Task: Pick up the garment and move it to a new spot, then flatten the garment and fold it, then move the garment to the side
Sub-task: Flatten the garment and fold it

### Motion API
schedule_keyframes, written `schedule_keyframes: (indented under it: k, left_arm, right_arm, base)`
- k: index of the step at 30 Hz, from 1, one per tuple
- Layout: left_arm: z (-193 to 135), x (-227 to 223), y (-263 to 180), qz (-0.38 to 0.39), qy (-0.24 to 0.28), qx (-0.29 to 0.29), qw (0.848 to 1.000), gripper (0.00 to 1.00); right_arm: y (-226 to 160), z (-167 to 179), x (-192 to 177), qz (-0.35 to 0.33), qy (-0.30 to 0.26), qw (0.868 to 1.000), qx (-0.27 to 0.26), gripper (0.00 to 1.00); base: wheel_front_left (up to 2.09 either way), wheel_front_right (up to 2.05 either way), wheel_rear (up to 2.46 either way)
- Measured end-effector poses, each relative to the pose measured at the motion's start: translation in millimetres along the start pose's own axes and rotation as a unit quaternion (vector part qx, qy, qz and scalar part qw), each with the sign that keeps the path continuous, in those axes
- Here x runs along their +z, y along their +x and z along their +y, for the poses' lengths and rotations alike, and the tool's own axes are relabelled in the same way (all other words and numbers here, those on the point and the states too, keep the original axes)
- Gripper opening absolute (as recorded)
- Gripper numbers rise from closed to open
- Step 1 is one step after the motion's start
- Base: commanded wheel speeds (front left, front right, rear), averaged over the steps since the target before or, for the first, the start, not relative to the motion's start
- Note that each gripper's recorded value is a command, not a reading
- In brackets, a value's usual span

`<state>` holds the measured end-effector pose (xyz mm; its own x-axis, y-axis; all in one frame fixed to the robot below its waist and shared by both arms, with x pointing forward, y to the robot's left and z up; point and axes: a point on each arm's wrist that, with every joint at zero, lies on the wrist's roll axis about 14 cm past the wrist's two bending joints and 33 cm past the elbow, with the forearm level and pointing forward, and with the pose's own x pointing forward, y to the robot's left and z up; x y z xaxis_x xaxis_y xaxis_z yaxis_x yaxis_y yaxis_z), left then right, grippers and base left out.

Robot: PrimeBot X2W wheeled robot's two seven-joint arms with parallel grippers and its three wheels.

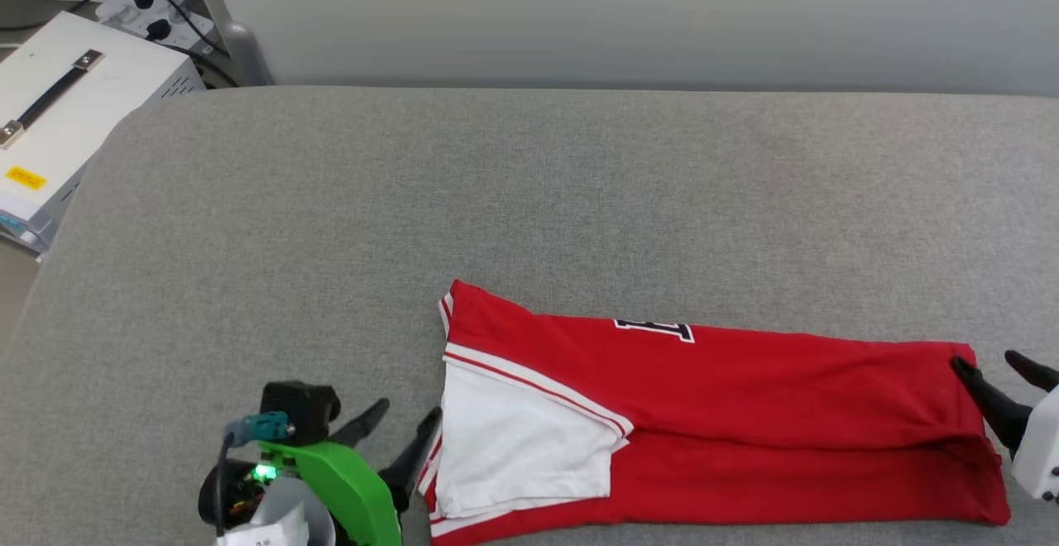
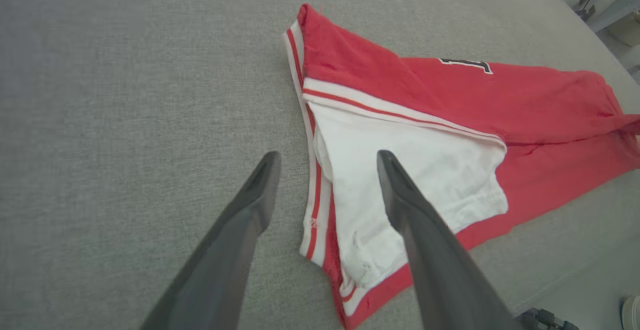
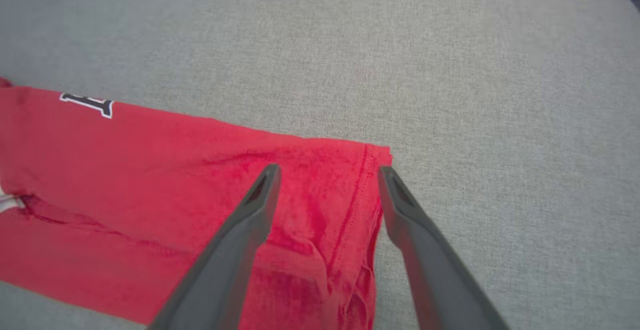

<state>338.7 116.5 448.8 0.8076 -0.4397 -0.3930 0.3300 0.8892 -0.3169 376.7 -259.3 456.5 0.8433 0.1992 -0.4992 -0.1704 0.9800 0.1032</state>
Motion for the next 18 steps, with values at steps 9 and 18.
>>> schedule_keyframes:
  k: [9, 18]
  left_arm:
    - [13.4, 90.0, -19.0, -0.206, 0.035, 0.048, 0.977, 1.0]
    - [33.3, 134.1, -39.2, -0.325, 0.052, 0.112, 0.938, 1.0]
  right_arm:
    - [-6.1, 15.0, 35.0, -0.066, 0.024, 0.998, -0.005, 1.0]
    - [-10.2, 12.0, 1.6, -0.019, 0.052, 0.997, -0.047, 1.0]
  base:
    - [0.0, 0.0, 0.0]
    - [0.0, 0.0, 0.0]
